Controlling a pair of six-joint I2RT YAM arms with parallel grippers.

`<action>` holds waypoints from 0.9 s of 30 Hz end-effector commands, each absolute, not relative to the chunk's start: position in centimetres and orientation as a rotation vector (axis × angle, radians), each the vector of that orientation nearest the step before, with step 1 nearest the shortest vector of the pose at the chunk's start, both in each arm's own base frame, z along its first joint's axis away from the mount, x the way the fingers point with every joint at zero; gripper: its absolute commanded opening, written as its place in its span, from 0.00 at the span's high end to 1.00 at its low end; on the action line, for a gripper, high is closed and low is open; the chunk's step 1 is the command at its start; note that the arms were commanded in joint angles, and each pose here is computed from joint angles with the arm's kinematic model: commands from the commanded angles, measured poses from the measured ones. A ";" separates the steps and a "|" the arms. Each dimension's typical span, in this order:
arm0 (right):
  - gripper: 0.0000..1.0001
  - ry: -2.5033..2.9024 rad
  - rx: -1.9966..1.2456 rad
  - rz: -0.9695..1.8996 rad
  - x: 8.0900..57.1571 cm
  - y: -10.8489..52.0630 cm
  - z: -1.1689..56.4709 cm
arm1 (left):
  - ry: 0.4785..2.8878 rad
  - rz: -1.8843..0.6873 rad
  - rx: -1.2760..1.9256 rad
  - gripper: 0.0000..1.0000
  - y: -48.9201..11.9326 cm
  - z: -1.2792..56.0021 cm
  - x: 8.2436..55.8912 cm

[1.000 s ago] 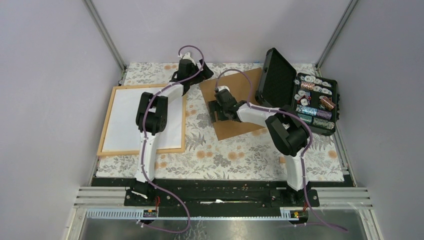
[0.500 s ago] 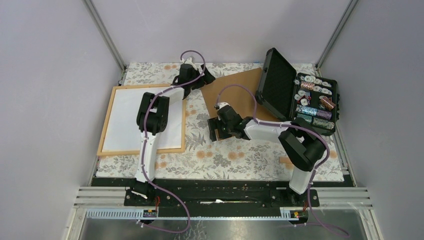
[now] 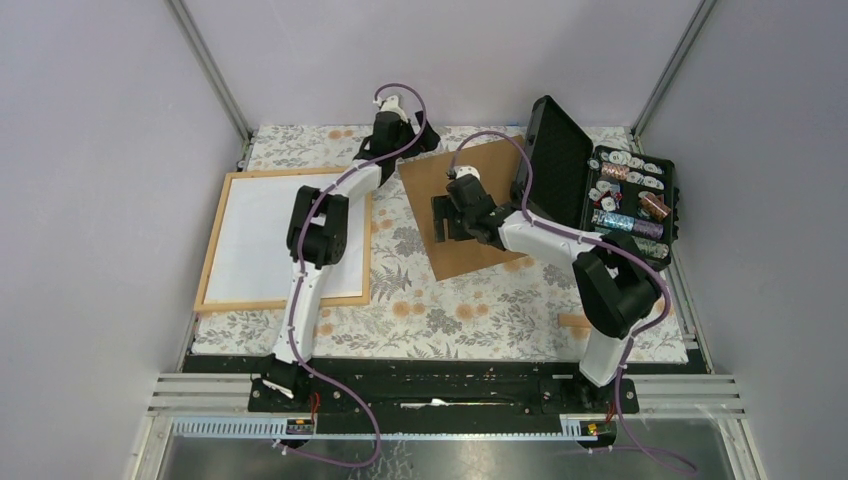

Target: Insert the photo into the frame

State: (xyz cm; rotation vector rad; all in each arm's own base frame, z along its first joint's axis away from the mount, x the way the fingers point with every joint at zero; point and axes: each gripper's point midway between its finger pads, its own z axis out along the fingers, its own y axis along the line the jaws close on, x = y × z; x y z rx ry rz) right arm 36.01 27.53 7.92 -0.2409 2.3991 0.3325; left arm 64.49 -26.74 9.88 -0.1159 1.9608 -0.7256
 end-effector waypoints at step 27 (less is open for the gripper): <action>0.17 2.653 -0.305 0.327 32.0 26.4 0.7 | 2.520 -0.632 -0.173 0.09 -25.0 0.9 53.0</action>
